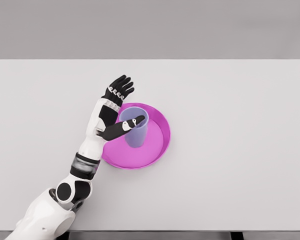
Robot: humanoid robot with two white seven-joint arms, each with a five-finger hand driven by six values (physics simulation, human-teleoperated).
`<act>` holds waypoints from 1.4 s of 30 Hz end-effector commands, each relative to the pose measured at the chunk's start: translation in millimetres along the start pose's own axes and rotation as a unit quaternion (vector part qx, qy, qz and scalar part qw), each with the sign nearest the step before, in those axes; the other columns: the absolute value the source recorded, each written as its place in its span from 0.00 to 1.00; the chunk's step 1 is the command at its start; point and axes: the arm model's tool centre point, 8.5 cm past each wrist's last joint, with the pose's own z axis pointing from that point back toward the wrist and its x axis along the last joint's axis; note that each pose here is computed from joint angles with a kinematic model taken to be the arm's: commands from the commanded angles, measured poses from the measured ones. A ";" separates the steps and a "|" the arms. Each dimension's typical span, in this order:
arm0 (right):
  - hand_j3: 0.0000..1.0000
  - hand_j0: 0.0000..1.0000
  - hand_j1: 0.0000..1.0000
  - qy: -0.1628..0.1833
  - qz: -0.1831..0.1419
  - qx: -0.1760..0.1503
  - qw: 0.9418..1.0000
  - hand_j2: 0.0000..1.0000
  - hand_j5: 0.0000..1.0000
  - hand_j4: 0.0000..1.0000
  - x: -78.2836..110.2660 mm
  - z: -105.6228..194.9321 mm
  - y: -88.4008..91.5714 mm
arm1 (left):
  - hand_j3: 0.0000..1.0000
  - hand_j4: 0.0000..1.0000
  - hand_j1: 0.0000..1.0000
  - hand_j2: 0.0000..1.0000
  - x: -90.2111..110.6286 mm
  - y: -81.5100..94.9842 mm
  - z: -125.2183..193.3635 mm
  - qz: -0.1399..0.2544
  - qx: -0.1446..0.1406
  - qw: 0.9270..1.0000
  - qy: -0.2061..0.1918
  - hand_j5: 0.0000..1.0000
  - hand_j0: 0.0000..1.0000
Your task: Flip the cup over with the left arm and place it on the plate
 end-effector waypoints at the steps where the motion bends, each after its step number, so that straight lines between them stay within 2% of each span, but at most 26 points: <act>1: 1.00 1.00 1.00 0.000 0.001 0.000 1.000 1.00 1.00 1.00 -0.1 0.0 -0.1 | 0.92 0.92 0.92 0.92 6.4 -1.7 -2.8 0.008 -0.001 1.000 -0.009 0.92 0.92; 3: 1.00 1.00 1.00 0.000 0.001 0.000 1.000 1.00 1.00 1.00 -0.1 0.0 -0.1 | 0.94 0.94 0.94 0.94 18.8 -3.3 -6.7 0.017 -0.007 1.000 -0.023 0.94 0.94; 4: 1.00 1.00 1.00 0.000 0.001 0.000 1.000 1.00 1.00 1.00 -0.1 0.0 -0.1 | 1.00 1.00 1.00 1.00 27.3 3.0 -9.4 0.008 -0.014 0.999 -0.029 1.00 1.00; 6: 1.00 1.00 1.00 0.000 0.000 0.000 1.000 1.00 1.00 1.00 -0.1 0.0 -0.1 | 1.00 1.00 1.00 1.00 50.5 29.1 -15.5 0.003 -0.013 0.999 -0.033 1.00 1.00; 8: 1.00 1.00 1.00 0.000 0.000 0.001 1.000 1.00 1.00 1.00 -0.1 0.0 0.1 | 1.00 1.00 1.00 1.00 62.2 46.3 -19.8 -0.015 -0.015 0.999 -0.033 1.00 1.00; 11: 1.00 1.00 1.00 0.000 0.001 0.000 1.000 1.00 1.00 1.00 -0.1 0.0 -0.1 | 1.00 1.00 1.00 1.00 71.4 60.1 -23.3 -0.045 -0.026 0.998 -0.031 1.00 1.00; 13: 1.00 1.00 1.00 0.000 0.001 0.000 1.000 1.00 1.00 1.00 -0.1 0.0 -0.1 | 1.00 1.00 1.00 1.00 79.4 71.8 -18.7 -0.089 -0.050 0.995 -0.022 1.00 1.00; 14: 1.00 1.00 1.00 -0.001 0.000 0.001 1.000 1.00 1.00 1.00 0.0 0.0 0.1 | 1.00 1.00 1.00 1.00 86.7 75.6 -16.1 -0.159 -0.089 0.983 -0.024 1.00 1.00; 15: 1.00 1.00 1.00 0.000 0.000 0.000 1.000 1.00 1.00 1.00 -0.1 0.0 -0.1 | 1.00 1.00 1.00 1.00 94.9 81.6 -14.2 -0.229 -0.125 0.965 -0.026 1.00 1.00; 16: 1.00 1.00 1.00 0.000 0.000 0.001 1.000 1.00 1.00 1.00 -0.1 0.0 0.1 | 1.00 1.00 1.00 1.00 95.4 81.0 -12.0 -0.246 -0.138 0.959 -0.025 1.00 1.00; 17: 1.00 1.00 1.00 0.000 0.000 0.000 1.000 1.00 1.00 1.00 -0.1 0.0 -0.1 | 1.00 1.00 1.00 1.00 92.7 76.3 -8.7 -0.255 -0.166 0.952 -0.019 1.00 1.00; 18: 1.00 1.00 1.00 0.000 0.000 0.000 1.000 1.00 1.00 1.00 -0.1 0.0 -0.1 | 1.00 1.00 1.00 1.00 91.8 74.5 -5.4 -0.273 -0.207 0.939 -0.008 1.00 1.00; 20: 1.00 1.00 1.00 0.000 0.001 0.000 1.000 1.00 1.00 1.00 -0.1 0.0 -0.1 | 1.00 1.00 1.00 1.00 107.3 81.6 -1.4 -0.315 -0.289 0.904 0.016 1.00 1.00; 21: 1.00 1.00 1.00 0.000 0.000 0.000 1.000 1.00 1.00 1.00 -0.1 0.0 -0.1 | 1.00 1.00 1.00 1.00 119.3 86.3 -0.6 -0.334 -0.315 0.888 0.024 1.00 1.00; 22: 1.00 1.00 1.00 0.000 0.000 0.001 1.000 1.00 1.00 1.00 -0.1 0.0 0.1 | 1.00 1.00 1.00 1.00 125.2 90.8 0.0 -0.345 -0.322 0.881 0.029 1.00 1.00; 24: 1.00 1.00 1.00 0.000 0.000 0.001 1.000 1.00 1.00 1.00 -0.1 0.0 0.1 | 1.00 1.00 1.00 1.00 146.9 93.4 -10.0 -0.362 -0.312 0.879 0.001 1.00 1.00; 28: 1.00 1.00 1.00 0.000 0.000 0.000 1.000 1.00 1.00 1.00 -0.1 0.0 -0.1 | 1.00 1.00 1.00 1.00 150.9 99.2 -7.4 -0.372 -0.315 0.873 0.011 1.00 1.00; 30: 1.00 1.00 1.00 0.000 0.001 0.000 1.000 1.00 1.00 1.00 -0.1 0.0 -0.1 | 1.00 1.00 1.00 1.00 148.6 99.8 -4.6 -0.370 -0.316 0.874 0.016 1.00 1.00; 32: 1.00 1.00 1.00 0.000 0.000 0.000 1.000 1.00 1.00 1.00 -0.1 0.0 -0.1 | 1.00 1.00 1.00 1.00 159.8 113.6 -1.1 -0.392 -0.318 0.863 0.034 1.00 1.00; 33: 1.00 1.00 1.00 0.000 0.001 0.000 1.000 1.00 1.00 1.00 -0.1 0.0 -0.1 | 1.00 1.00 1.00 1.00 162.1 117.0 -0.6 -0.397 -0.318 0.860 0.038 1.00 1.00; 35: 1.00 1.00 1.00 0.000 0.001 0.000 1.000 1.00 1.00 1.00 -0.1 0.0 -0.1 | 1.00 1.00 1.00 1.00 160.0 122.5 0.8 -0.399 -0.313 0.860 0.045 1.00 1.00; 37: 1.00 1.00 1.00 0.000 0.001 0.000 1.000 1.00 1.00 1.00 -0.1 0.0 -0.1 | 1.00 1.00 1.00 1.00 157.5 137.4 4.2 -0.409 -0.303 0.858 0.066 1.00 1.00; 42: 1.00 1.00 1.00 0.000 0.000 0.001 1.000 1.00 1.00 1.00 -0.1 0.0 0.1 | 1.00 1.00 1.00 1.00 155.0 139.6 7.3 -0.408 -0.300 0.859 0.071 1.00 1.00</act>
